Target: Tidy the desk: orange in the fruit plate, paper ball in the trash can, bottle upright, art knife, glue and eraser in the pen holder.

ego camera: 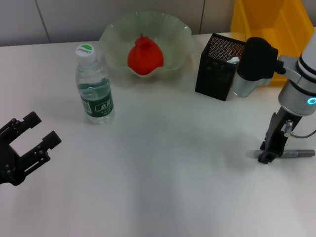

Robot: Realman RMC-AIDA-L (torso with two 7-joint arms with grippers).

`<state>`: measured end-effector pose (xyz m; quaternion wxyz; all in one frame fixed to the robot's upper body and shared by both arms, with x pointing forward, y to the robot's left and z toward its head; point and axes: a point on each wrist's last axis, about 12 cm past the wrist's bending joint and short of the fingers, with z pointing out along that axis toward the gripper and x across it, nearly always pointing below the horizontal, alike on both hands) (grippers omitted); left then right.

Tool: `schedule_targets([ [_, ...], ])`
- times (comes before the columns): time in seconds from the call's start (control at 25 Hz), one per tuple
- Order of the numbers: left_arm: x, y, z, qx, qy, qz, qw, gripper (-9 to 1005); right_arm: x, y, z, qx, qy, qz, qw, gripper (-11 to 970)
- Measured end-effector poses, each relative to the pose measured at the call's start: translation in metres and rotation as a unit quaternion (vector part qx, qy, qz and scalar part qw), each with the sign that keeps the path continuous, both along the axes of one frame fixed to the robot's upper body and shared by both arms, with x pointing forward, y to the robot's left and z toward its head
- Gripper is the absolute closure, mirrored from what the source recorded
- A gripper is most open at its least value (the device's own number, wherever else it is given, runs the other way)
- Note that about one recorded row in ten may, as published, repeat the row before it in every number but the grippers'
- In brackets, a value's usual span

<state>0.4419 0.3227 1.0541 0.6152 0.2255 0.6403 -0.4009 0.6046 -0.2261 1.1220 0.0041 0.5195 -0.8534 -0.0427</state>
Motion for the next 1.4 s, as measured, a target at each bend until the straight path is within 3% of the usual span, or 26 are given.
schedule_targets([
  [0.44, 0.000, 0.000, 0.000, 0.000, 0.001, 0.000, 1.000, 258, 0.004, 0.003, 0.000, -0.004, -0.011, -0.017, 1.000, 655],
  [1.08, 0.001, 0.000, 0.000, 0.000, 0.000, -0.001, 1.000, 259, 0.004, 0.002, -0.005, 0.003, -0.030, -0.030, 0.999, 811],
  [1.4, 0.002, 0.000, 0.001, -0.001, 0.001, -0.002, 1.000, 259, 0.005, 0.010, 0.010, 0.067, -0.059, -0.033, 0.995, 812],
])
